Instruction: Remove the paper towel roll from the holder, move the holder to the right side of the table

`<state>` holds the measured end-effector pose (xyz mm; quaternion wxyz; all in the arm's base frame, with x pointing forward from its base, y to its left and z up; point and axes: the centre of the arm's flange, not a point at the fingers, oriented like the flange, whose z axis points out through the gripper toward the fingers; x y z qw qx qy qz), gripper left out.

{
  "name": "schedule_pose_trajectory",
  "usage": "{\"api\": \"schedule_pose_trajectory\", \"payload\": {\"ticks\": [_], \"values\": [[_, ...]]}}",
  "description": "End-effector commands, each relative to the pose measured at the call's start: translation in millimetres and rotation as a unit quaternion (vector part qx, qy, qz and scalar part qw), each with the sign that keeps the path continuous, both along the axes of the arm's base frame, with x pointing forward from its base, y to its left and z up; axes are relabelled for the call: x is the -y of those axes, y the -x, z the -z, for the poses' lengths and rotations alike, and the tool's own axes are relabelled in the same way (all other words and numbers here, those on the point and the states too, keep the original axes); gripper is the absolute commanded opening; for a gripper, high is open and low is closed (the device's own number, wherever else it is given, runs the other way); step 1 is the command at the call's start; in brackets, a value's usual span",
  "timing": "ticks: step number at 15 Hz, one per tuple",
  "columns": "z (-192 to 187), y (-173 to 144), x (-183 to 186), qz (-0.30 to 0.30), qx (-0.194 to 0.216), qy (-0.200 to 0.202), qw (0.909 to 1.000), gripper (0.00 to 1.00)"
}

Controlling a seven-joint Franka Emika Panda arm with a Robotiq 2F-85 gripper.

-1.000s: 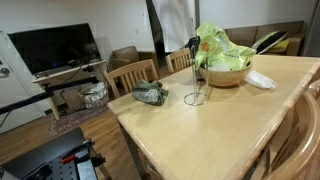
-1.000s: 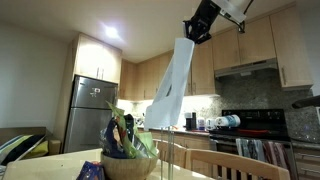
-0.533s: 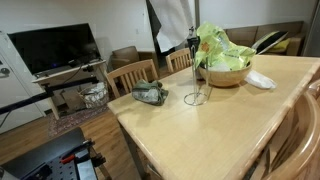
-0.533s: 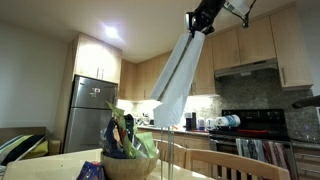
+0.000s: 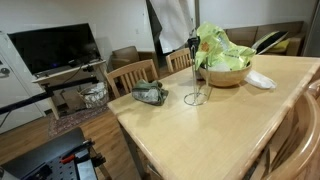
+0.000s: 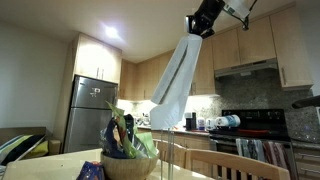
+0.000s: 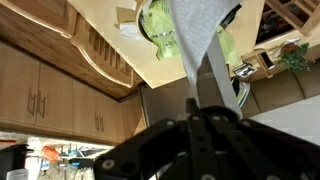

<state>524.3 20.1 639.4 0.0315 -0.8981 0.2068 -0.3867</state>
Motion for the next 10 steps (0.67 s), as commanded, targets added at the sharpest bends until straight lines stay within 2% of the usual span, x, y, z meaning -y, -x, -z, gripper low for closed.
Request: {"api": "schedule_pose_trajectory", "payload": {"ticks": [1, 6, 10], "values": [[7.4, 1.6, -15.1, -0.029, -0.001, 0.002, 0.9996, 0.00], [0.2, 10.0, -59.2, -0.080, -0.001, 0.030, 0.9963, 0.00], [7.1, 14.5, -94.8, -0.142, -0.018, 0.036, 0.9890, 0.00]]}}
